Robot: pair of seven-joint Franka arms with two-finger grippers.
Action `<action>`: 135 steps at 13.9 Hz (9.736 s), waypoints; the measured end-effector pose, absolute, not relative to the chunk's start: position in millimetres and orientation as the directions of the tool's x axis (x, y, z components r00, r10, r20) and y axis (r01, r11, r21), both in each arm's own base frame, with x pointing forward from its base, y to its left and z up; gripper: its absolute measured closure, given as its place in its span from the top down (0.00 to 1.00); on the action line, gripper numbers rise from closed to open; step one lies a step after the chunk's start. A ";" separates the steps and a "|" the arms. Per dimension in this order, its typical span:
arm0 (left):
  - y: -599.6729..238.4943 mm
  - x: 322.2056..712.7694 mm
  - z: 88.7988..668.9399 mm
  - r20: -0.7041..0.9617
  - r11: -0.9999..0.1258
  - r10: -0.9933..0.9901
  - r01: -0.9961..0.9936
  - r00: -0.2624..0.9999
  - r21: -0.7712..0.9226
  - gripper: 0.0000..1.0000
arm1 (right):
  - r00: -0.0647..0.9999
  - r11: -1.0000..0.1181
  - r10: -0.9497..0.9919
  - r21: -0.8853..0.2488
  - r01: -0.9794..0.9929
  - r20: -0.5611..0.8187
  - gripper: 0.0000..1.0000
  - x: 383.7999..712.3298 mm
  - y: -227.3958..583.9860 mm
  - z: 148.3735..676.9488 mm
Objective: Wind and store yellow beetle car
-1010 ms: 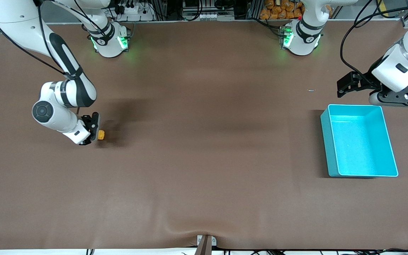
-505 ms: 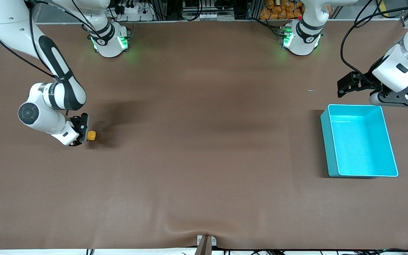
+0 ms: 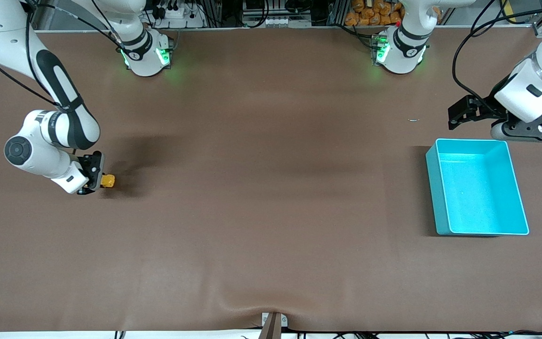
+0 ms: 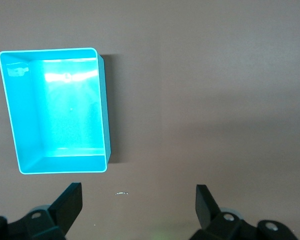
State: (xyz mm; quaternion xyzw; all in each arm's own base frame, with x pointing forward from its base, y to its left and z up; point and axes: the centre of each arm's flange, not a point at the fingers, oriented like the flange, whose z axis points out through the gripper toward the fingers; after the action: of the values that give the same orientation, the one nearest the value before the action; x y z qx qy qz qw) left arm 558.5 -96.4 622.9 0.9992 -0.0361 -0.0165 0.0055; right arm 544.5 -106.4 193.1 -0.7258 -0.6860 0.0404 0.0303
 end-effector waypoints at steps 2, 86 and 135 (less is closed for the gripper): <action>-96.4 558.5 622.9 -0.033 -0.997 -0.072 -0.072 0.997 0.012 1.00 | 0.068 -0.069 0.998 -0.099 0.993 -0.017 0.42 544.6 -114.8 193.2; -89.1 542.2 318.3 0.035 -0.397 0.918 0.914 0.395 0.084 0.46 | 0.998 -0.999 0.042 -0.027 0.040 -0.040 1.00 545.1 -21.1 622.3; -74.8 537.5 601.3 -0.081 -0.990 -0.136 -0.139 0.987 -0.027 1.00 | 0.997 -0.998 0.055 -0.027 0.053 -0.046 1.00 544.6 -12.4 622.5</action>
State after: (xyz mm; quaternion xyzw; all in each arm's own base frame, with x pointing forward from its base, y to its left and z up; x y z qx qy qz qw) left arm 537.5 -74.8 601.3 0.9967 -0.0690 -0.0394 -0.0163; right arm 544.6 -12.4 622.5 -0.9993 -0.0270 0.0234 0.0131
